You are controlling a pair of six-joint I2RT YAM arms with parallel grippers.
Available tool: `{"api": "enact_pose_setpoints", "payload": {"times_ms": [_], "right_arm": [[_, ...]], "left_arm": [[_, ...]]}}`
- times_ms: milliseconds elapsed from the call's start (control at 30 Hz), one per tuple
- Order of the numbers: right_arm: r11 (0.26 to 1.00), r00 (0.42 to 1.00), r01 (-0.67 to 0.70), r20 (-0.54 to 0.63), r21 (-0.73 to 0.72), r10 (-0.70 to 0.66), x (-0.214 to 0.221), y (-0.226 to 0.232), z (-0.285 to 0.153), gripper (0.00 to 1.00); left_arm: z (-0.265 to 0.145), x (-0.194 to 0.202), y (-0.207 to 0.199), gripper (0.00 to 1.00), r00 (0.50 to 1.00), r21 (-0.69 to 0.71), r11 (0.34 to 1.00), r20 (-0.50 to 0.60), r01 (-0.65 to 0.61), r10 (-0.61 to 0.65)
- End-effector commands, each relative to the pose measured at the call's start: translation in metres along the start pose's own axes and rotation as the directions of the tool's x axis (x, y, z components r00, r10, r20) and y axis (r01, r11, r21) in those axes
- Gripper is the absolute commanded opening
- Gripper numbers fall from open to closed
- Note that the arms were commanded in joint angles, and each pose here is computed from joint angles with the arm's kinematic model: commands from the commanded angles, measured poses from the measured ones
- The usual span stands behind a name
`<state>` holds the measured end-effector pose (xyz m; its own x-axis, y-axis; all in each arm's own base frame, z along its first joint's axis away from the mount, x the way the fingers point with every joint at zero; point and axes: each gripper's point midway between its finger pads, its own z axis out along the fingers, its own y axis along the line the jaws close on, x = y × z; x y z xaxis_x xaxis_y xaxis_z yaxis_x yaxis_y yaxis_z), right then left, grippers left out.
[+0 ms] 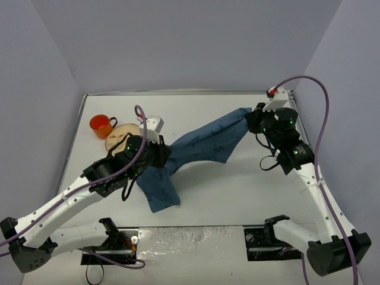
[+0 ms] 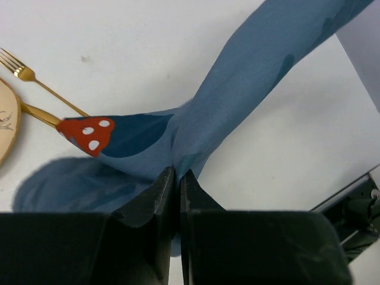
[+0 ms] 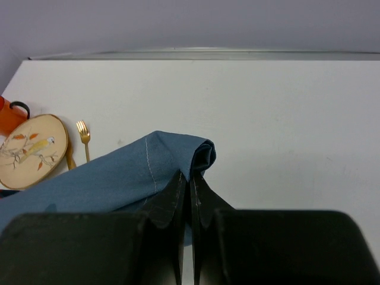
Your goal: Set the dinner table for one person
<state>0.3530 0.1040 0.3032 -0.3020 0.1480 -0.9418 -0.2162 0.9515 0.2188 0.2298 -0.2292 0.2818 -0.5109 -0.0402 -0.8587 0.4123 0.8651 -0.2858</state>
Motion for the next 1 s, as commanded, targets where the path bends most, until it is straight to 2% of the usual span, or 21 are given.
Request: {"api": "enact_pose_setpoints", "payload": {"times_ms": [0,167,267,367,400,467,533,600,733,867,967], "right_arm": [[0.995,0.996,-0.032,0.087,0.097,0.024,0.000,-0.021,-0.011,0.00],[0.968,0.988,-0.120,-0.069,0.222,0.139,0.079,-0.049,-0.013,0.00],[0.946,0.971,-0.149,-0.138,0.289,0.195,0.112,-0.060,-0.018,0.00],[0.911,0.946,-0.185,-0.185,0.369,0.267,0.139,-0.072,-0.028,0.15],[0.901,0.940,-0.191,-0.193,0.389,0.283,0.145,-0.075,-0.031,0.22],[0.898,0.939,-0.190,-0.193,0.397,0.285,0.148,-0.077,-0.034,0.45],[0.901,0.941,-0.179,-0.197,0.396,0.274,0.146,-0.078,-0.033,0.57],[0.913,0.941,-0.168,-0.217,0.372,0.261,0.144,-0.074,-0.028,0.67],[0.938,0.938,-0.143,-0.259,0.317,0.231,0.143,-0.065,-0.017,0.74],[0.939,0.925,-0.137,-0.298,0.316,0.236,0.161,-0.068,-0.004,0.75],[0.936,0.919,-0.141,-0.309,0.324,0.245,0.174,-0.071,0.004,0.75]], "left_arm": [[0.009,0.046,0.003,0.00,0.996,-0.028,0.999,-0.079,-0.029,0.027],[0.038,0.143,-0.025,0.00,0.964,0.023,0.999,-0.263,0.037,-0.029],[0.046,0.177,-0.028,0.00,0.939,0.001,0.999,-0.342,0.042,-0.039],[0.046,0.189,-0.026,0.18,0.925,-0.028,0.998,-0.374,0.060,-0.066],[0.044,0.188,-0.027,0.25,0.925,-0.028,0.997,-0.373,0.068,-0.073],[0.040,0.177,-0.030,0.51,0.933,-0.009,0.997,-0.353,0.074,-0.072],[0.034,0.162,-0.033,0.72,0.944,0.004,0.997,-0.321,0.079,-0.073],[0.025,0.146,-0.028,0.82,0.955,-0.004,0.998,-0.291,0.066,-0.065],[0.016,0.115,-0.003,0.91,0.972,-0.057,0.995,-0.214,0.084,-0.094],[0.026,0.097,0.045,0.91,0.972,-0.119,0.983,-0.174,0.141,-0.160],[0.042,0.093,0.055,0.88,0.969,-0.084,0.989,-0.206,0.118,-0.133]]}}
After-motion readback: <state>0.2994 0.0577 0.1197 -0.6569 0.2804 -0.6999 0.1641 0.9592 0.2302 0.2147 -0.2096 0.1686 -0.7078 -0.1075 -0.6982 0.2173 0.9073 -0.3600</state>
